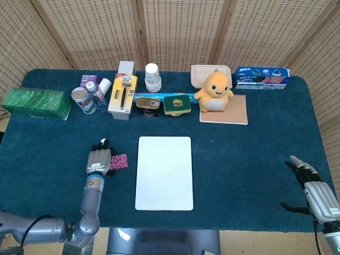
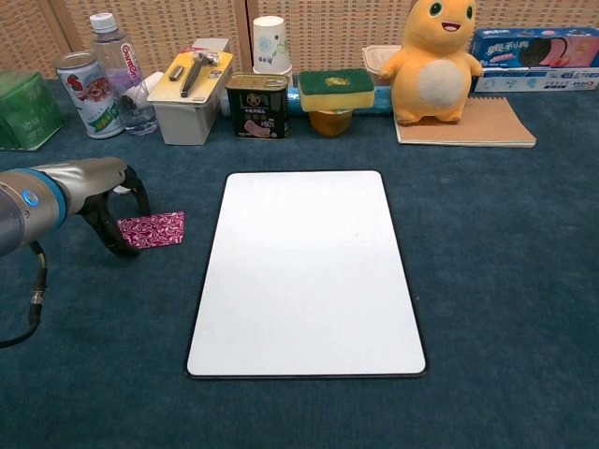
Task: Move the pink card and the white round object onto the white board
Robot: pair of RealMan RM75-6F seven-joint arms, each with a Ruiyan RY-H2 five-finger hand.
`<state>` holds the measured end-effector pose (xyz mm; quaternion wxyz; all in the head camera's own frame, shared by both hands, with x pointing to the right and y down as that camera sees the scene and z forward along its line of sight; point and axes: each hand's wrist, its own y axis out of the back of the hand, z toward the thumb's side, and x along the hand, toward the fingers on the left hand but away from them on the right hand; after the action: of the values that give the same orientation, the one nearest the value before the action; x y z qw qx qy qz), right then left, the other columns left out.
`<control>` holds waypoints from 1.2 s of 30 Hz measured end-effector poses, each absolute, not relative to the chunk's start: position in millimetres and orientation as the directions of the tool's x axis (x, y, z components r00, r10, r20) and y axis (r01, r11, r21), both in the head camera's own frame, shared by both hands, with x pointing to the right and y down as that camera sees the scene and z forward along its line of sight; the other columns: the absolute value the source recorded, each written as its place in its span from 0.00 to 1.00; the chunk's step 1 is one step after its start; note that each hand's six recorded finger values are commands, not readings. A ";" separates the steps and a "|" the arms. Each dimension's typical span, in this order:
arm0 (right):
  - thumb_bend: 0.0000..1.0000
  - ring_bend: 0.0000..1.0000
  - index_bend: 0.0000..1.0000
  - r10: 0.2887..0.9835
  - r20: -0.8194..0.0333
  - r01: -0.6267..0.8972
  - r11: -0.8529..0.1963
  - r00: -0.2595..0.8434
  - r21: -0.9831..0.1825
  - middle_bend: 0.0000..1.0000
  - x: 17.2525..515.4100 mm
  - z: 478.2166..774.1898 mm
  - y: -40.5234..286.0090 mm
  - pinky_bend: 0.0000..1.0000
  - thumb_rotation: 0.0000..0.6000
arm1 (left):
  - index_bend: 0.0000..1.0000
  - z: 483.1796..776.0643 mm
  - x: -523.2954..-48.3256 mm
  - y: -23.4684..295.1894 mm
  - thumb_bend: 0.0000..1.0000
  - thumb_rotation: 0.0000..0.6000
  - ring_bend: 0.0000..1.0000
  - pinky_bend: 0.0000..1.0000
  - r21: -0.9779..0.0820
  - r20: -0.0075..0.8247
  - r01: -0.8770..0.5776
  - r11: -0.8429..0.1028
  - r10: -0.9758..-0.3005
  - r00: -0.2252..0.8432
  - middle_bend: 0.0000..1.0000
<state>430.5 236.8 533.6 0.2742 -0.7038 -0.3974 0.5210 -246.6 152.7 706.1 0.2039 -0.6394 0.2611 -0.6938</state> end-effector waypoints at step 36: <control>0.00 0.00 0.01 0.840 -0.526 0.276 -0.541 0.135 -0.794 0.00 431.6 534.5 236.7 0.00 1.00 | 0.60 679.8 -195.8 141.1 0.21 1.00 0.00 0.07 -0.657 0.750 -0.070 -0.751 -0.660 0.037 0.00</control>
<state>431.6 236.7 534.5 0.2688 -0.7036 -0.3964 0.5250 -195.8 141.1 679.8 0.2303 -0.6822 0.2677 -0.6402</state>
